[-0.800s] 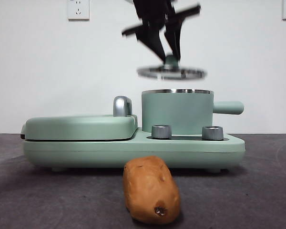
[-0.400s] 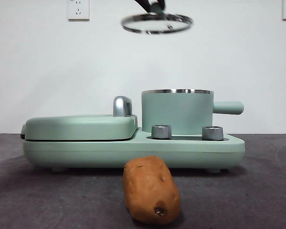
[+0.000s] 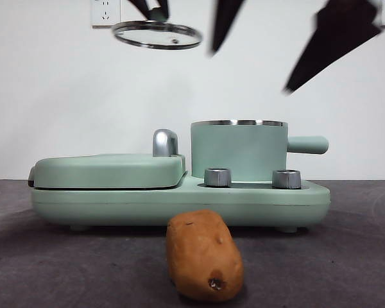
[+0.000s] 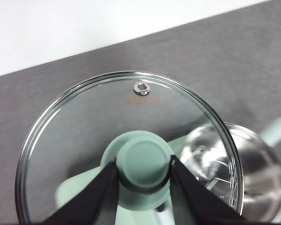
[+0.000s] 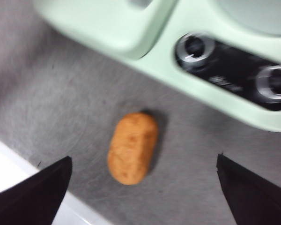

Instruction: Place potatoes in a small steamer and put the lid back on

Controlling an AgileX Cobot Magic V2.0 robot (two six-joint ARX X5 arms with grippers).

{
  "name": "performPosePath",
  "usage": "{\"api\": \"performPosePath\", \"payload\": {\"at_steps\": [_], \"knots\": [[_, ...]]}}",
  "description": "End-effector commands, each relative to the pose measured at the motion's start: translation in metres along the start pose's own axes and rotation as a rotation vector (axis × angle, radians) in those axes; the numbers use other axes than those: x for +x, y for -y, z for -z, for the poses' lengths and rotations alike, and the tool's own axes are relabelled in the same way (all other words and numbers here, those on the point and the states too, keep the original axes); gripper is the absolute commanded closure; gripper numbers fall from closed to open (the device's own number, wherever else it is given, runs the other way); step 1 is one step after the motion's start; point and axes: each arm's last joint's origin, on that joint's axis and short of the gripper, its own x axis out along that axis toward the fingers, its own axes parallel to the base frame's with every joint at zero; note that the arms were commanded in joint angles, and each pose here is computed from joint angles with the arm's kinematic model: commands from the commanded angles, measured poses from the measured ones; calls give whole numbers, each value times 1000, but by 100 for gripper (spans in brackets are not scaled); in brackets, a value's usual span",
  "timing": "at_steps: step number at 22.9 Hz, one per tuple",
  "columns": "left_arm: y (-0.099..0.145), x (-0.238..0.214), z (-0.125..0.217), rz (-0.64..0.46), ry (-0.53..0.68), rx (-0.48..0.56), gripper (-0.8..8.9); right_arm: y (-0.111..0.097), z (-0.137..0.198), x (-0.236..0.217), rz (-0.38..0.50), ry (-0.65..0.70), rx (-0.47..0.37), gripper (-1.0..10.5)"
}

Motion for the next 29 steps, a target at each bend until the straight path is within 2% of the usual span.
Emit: {"api": "performPosePath", "payload": {"at_steps": [1,8,13,17,23,25,27,29], "knots": [[-13,-20,-7,-24,81,-12,807,-20,-1,28,3,-64,14,454],[-45,-21,-9,-90,86,-71,807,-46,13,93,48,-208,-13,454],[-64,-22,-9,-128,87,-108,807,-46,20,136,103,-285,-23,454],[-68,-22,-9,-137,90,-117,807,-43,22,148,137,-301,-25,456],[-68,-22,-9,-135,93,-119,807,-35,23,161,167,-342,-23,669],[-68,-22,-9,-135,93,-120,807,-34,21,161,167,-339,-36,838],[-68,-22,-9,-135,93,-120,807,-29,11,151,183,-353,-7,848],[-68,-22,-9,-134,95,-120,807,-27,-11,129,199,-370,-37,848]]}}
